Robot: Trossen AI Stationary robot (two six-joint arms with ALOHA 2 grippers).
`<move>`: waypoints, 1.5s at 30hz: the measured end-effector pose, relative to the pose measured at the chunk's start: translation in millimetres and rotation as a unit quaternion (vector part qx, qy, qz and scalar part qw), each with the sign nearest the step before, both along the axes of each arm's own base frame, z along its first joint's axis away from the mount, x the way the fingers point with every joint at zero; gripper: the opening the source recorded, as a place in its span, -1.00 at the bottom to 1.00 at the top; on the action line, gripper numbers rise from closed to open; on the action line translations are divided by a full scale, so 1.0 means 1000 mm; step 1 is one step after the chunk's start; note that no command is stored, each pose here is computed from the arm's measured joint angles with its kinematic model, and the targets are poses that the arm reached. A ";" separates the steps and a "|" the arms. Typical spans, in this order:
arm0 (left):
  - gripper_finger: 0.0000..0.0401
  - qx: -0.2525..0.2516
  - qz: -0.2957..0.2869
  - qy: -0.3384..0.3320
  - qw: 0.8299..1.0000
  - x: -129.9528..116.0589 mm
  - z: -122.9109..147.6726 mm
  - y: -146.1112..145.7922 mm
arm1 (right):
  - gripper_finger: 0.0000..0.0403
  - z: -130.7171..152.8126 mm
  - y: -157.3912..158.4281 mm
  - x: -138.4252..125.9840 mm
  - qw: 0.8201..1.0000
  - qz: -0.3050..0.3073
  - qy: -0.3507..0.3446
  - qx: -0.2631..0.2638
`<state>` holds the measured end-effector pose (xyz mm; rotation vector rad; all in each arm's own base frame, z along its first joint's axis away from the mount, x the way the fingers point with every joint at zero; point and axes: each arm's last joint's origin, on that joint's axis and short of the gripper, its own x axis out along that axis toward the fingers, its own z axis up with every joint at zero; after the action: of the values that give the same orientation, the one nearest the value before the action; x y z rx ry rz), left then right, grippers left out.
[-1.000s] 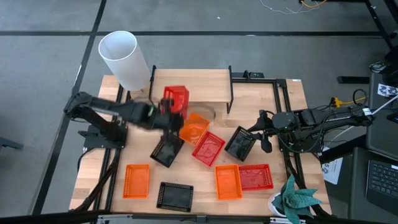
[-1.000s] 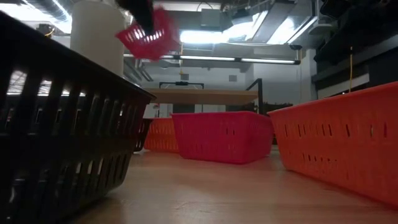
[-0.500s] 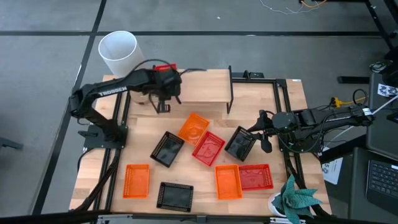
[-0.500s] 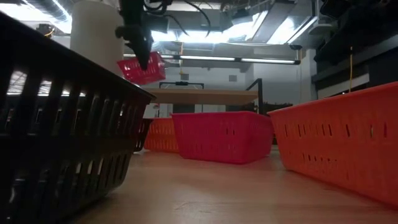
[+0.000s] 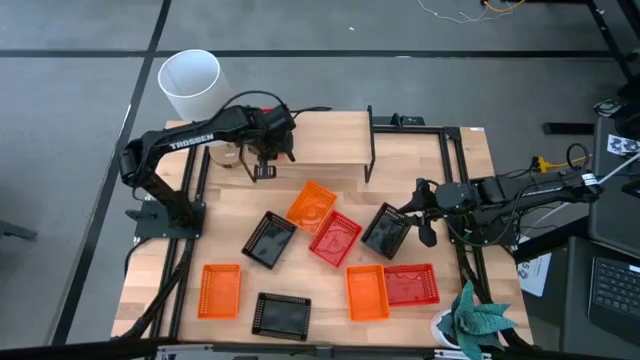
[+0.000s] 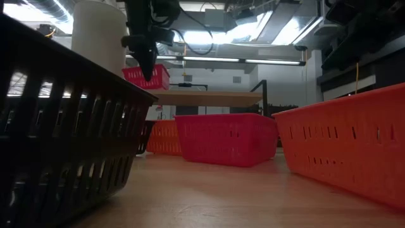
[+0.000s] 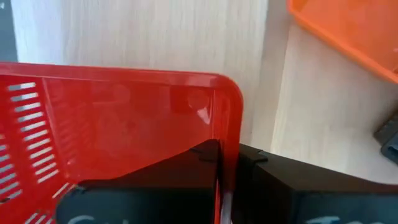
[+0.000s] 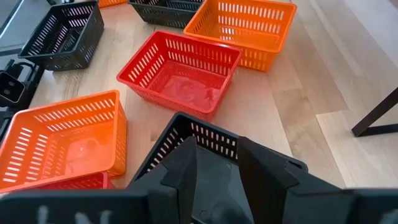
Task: Stack baskets on shelf by color
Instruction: Put the top left red bin on the shelf, then put the top right black bin on the shelf
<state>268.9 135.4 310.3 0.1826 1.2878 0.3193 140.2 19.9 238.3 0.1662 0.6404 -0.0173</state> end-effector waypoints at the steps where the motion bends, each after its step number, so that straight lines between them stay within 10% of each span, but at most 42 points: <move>1: -0.94 -0.001 0.004 -0.001 1.000 0.000 0.000 0.000 | -0.42 0.000 0.000 0.000 1.000 0.000 0.000 0.000; 11: -0.64 0.017 0.020 0.005 1.000 -0.002 0.002 0.001 | -0.42 0.000 0.000 0.000 1.000 0.000 0.000 -0.001; 26: -0.57 0.016 0.037 -0.036 0.999 -0.007 0.074 -0.036 | -0.42 0.000 0.000 0.000 1.000 -0.001 0.000 0.000; 35: -0.58 -0.165 0.068 -0.040 0.983 0.002 0.060 -0.085 | -0.42 0.002 0.001 0.005 0.999 -0.023 -0.014 0.039; 45: -0.59 -0.156 -0.008 0.050 0.986 0.002 0.026 -0.138 | -0.42 -0.027 0.027 0.034 0.989 0.000 0.085 0.118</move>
<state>271.1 -2.9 336.2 -0.0586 1.4164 0.0914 174.0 47.1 211.5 0.3957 0.8128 0.0453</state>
